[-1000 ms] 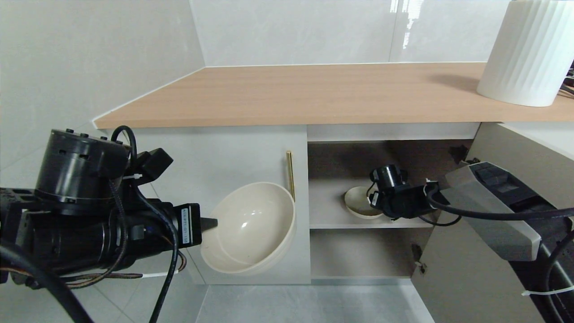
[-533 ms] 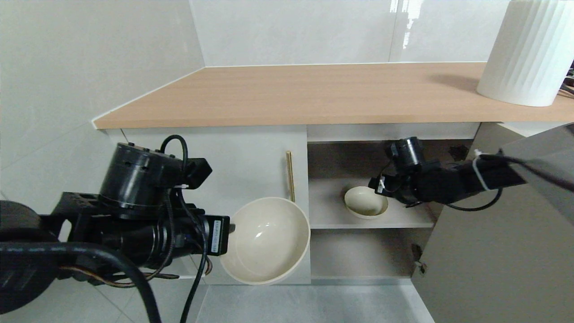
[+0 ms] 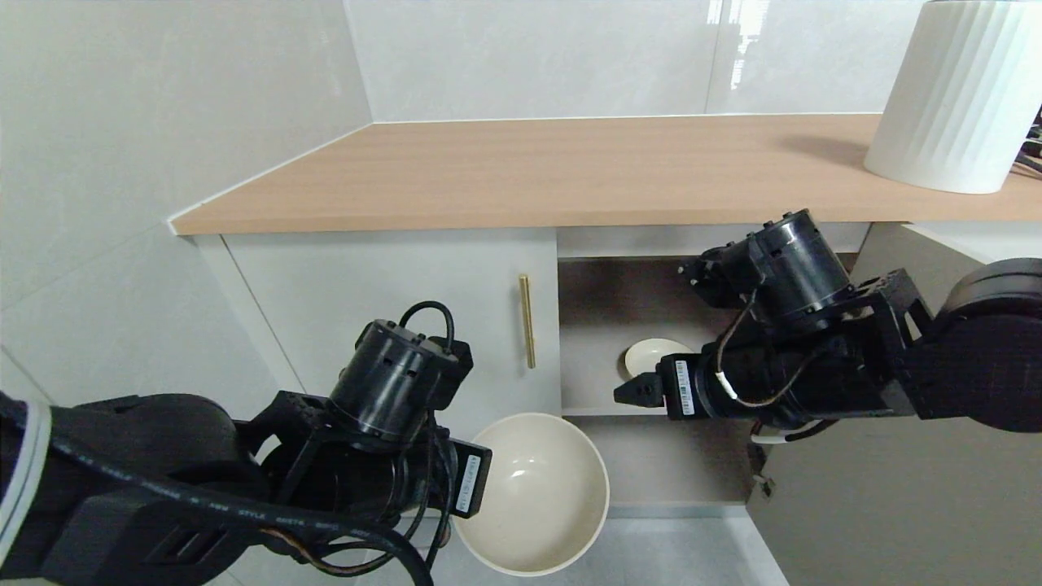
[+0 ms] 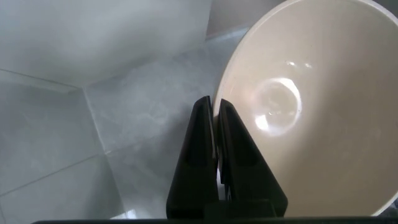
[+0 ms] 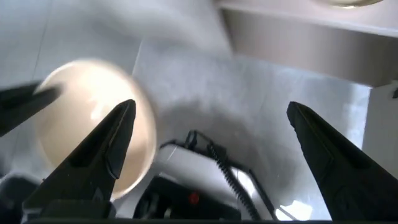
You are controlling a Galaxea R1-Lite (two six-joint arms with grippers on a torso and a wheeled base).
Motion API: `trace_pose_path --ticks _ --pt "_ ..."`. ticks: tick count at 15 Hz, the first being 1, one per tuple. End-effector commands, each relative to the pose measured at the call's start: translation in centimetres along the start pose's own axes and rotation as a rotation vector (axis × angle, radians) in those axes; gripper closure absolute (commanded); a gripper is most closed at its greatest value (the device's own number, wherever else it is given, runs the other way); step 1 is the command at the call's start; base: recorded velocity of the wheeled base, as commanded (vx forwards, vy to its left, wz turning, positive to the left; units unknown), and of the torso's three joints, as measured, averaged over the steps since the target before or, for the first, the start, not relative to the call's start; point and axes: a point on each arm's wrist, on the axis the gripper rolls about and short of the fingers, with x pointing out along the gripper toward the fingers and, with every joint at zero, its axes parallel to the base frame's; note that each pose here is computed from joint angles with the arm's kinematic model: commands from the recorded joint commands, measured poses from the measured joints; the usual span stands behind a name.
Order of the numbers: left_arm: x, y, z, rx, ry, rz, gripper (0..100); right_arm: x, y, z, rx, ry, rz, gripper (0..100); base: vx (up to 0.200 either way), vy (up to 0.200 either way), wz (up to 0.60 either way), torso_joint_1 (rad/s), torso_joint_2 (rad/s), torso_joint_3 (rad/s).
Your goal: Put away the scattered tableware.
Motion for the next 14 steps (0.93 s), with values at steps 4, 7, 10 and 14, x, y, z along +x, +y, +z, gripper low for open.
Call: trace_pose_path --ticks 4,7,10,14 --pt "0.3 -0.5 -0.2 0.01 -0.004 0.007 100 1.0 2.2 -2.2 -0.064 0.091 0.025 0 0.0 0.0 0.0 0.0 0.0 0.0" --pt "-0.1 -0.9 -0.2 0.019 -0.03 0.037 100 3.3 2.9 -3.4 -0.087 0.151 0.011 0 0.0 0.0 0.0 0.0 0.0 0.0" --pt "-0.5 -1.2 -0.2 0.026 -0.038 0.024 100 4.3 3.0 -3.9 -0.091 0.175 0.002 0 0.0 0.0 0.0 0.0 0.0 0.0" --pt "-0.5 -1.3 -0.2 0.029 -0.037 0.022 100 4.9 3.1 -4.2 -0.095 0.192 -0.001 100 0.0 0.0 0.0 0.0 0.0 0.0"
